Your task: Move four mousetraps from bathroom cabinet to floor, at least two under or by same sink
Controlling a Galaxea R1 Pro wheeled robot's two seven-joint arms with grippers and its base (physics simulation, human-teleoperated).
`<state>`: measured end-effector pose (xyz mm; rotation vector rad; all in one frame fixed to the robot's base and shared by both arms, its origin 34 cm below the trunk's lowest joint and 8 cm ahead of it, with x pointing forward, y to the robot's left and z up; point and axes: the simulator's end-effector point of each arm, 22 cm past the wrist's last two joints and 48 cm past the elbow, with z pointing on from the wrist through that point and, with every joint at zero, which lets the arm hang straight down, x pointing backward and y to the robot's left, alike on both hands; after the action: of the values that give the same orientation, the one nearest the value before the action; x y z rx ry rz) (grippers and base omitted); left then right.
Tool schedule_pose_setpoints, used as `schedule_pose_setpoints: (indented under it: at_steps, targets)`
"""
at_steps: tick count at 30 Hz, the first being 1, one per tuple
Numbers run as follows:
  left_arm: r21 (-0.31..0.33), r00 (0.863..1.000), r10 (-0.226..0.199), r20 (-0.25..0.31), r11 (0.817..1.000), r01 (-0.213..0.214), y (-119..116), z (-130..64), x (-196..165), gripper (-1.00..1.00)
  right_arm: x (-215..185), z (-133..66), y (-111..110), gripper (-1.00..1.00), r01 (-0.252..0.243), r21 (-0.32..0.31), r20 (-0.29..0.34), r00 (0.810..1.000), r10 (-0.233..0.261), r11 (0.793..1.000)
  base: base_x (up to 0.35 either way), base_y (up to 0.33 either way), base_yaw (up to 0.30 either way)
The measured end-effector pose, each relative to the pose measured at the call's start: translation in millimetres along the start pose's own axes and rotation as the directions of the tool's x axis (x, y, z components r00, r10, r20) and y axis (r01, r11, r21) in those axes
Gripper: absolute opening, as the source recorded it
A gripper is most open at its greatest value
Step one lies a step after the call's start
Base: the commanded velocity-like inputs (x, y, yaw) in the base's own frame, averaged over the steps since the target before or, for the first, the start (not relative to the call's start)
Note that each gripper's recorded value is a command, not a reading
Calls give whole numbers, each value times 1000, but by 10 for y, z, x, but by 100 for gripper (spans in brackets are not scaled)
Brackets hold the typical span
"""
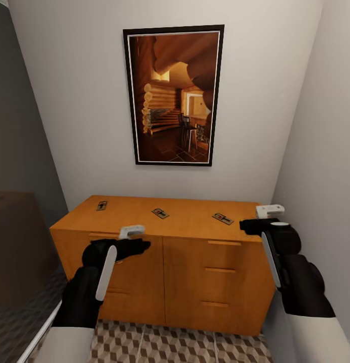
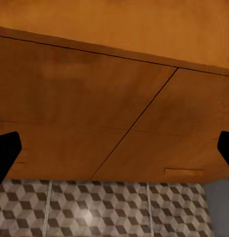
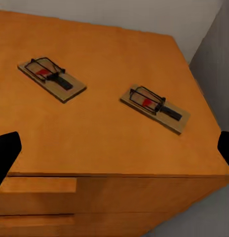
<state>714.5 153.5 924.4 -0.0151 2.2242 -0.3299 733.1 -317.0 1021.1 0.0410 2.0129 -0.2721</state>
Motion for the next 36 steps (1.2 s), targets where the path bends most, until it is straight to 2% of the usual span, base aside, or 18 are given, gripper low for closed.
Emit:
schedule_pose_setpoints:
  at_steps: [3, 4, 5, 8, 10, 14, 19, 22, 25, 26, 27, 29, 33, 36]
  targets:
    - [68, 1000, 0, 20, 998, -2, -295, 72, -442, 100, -530, -72, -68, 100, -18, 9, 84, 996, 18, 1000, 0, 0, 0]
    - [160, 999, -14, -52, 987, 22, -652, 274, -587, 100, -975, -155, -132, 100, -33, 16, 152, 988, 30, 999, 0, 0, 0]
    - [188, 1000, -6, 3, 982, 5, -788, 153, -969, 100, -1132, -201, -158, 100, -38, 19, 176, 984, 34, 999, 0, 0, 0]
    - [236, 1000, -7, 11, 972, 5, -980, 107, -1243, 100, -1412, -268, -195, 100, -47, 21, 217, 975, 41, 999, 0, 0, 0]
    - [249, 1000, -6, 21, 969, 0, -1043, 71, -1362, 100, -1498, -284, -203, 100, -50, 21, 227, 973, 44, 999, 0, 0, 0]
    - [293, 997, 3, 73, 956, -24, -1269, -127, -1839, 100, -1740, -285, -223, 100, -55, 21, 242, 969, 49, 998, 0, 0, 0]
    - [310, 994, 19, 109, 949, -52, -1443, -317, -2307, 100, -1778, -127, -198, 100, -50, 21, 199, 979, 44, 999, 0, 0, 0]
    - [307, 995, 26, 98, 950, -55, -1473, -325, -2400, 100, -1719, -37, -167, 100, -44, 20, 169, 985, 40, 999, 0, 0, 0]
    - [288, 999, 34, 43, 956, -45, -1456, -228, -2385, 100, -1595, 94, -16, 100, -38, -4, 118, 992, 39, 999, 0, 0, 0]
    - [245, 999, 41, -35, 969, -31, -1319, -63, -2249, 100, -1415, 236, 224, 100, -32, -43, 55, 998, 34, 999, 0, 0, 0]
    - [232, 998, 38, -53, 972, -25, -1254, -31, -2215, 100, -1358, 271, 269, 100, -27, -45, 37, 999, 28, 999, 0, 0, 0]
    - [219, 997, 35, -65, 975, -19, -1180, -6, -2195, 100, -1307, 303, 312, 100, -24, -51, 21, 999, 25, 998, 0, 0, 0]
    - [162, 996, 24, -89, 987, -9, -846, 50, -2176, 100, -1123, 409, 456, 100, -17, -73, -34, 999, 14, 997, 0, 0, 0]
    - [128, 995, 31, -95, 992, -19, -671, 63, -2176, 100, -1039, 450, 525, 100, -15, -84, -58, 998, 10, 996, 0, 0, 0]
